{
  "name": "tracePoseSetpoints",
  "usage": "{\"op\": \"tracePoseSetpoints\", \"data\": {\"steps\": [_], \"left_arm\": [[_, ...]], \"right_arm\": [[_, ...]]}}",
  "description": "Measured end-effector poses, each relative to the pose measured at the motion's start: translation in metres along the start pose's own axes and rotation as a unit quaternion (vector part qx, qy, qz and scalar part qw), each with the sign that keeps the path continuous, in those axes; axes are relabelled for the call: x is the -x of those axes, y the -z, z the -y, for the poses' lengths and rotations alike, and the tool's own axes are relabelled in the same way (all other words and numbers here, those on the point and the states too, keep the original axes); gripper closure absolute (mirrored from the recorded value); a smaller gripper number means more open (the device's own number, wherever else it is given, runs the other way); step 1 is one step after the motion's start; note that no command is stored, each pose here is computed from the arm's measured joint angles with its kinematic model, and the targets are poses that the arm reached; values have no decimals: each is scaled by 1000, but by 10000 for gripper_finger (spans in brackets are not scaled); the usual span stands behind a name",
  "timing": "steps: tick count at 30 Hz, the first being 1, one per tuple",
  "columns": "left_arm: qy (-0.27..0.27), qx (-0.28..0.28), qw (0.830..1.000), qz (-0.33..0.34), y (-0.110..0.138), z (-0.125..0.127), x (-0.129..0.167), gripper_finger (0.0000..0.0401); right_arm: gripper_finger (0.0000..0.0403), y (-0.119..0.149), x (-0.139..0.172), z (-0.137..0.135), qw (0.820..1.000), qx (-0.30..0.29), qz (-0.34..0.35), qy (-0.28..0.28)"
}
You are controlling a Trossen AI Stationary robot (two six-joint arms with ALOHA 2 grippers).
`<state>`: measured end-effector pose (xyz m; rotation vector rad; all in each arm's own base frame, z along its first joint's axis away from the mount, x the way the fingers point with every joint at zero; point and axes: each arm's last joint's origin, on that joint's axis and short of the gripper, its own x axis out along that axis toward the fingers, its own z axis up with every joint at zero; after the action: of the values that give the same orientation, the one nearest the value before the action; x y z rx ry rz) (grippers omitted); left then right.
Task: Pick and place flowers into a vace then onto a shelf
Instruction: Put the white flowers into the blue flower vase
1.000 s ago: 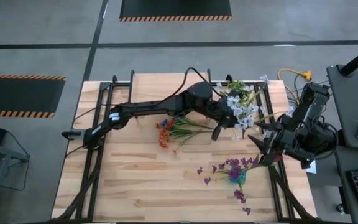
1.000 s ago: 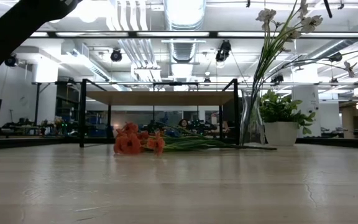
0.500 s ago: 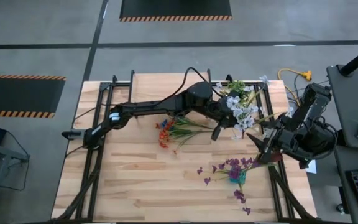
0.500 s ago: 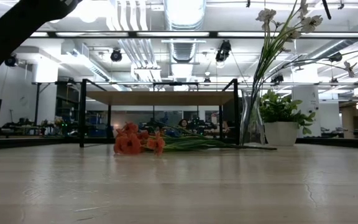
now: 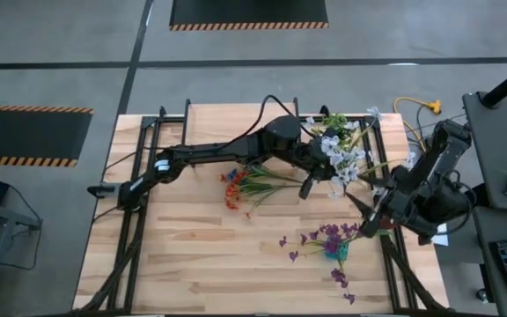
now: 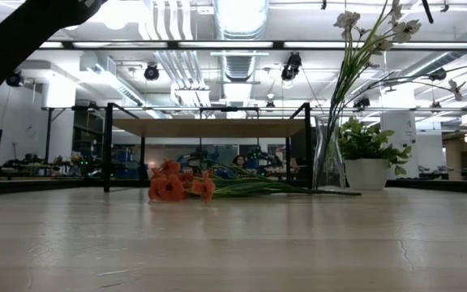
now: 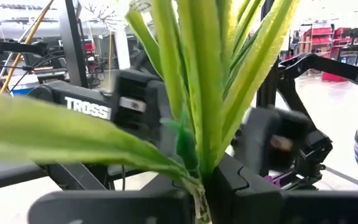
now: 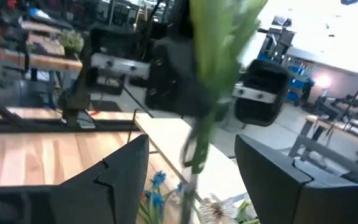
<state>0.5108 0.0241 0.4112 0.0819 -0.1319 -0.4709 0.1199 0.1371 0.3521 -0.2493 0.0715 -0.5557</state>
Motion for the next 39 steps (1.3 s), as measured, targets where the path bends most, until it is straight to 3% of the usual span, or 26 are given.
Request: {"op": "tracePoseSetpoints", "data": {"steps": [3, 8, 12, 17, 20, 23, 24, 28, 35, 39], "left_arm": [[0, -1, 1000, 1, -1, 0, 0, 401], [5, -6, 1000, 3, -10, 4, 4, 401], [-2, -21, 1000, -10, -22, 6, 13, 401], [-16, -42, 999, -19, -45, 12, 28, 401], [-35, -51, 998, -22, -55, 14, 34, 401], [-49, -53, 997, -37, -56, 12, 37, 401], [-52, -52, 996, -40, -55, 12, 38, 401], [-62, -58, 995, -44, -54, 11, 38, 401], [-78, -62, 994, -52, -54, 7, 41, 401], [-82, -61, 993, -54, -52, 4, 41, 401]], "right_arm": [[172, 4, -2, -10, 1000, 19, 0, 4], [172, 1, -2, -12, 998, 4, 47, -37], [172, -4, -2, 2, 998, -10, 56, -41], [172, -9, -1, 22, 990, -8, 106, -91], [172, -8, 1, 37, 977, -14, 136, -165], [172, -8, -1, 56, 938, -41, 146, -310], [172, -9, -4, 61, 935, -58, 136, -322], [172, -13, -19, 77, 958, -59, 124, -251], [172, -14, -35, 82, 981, -16, 75, -176], [172, -14, -42, 75, 981, -3, 63, -181]]}}
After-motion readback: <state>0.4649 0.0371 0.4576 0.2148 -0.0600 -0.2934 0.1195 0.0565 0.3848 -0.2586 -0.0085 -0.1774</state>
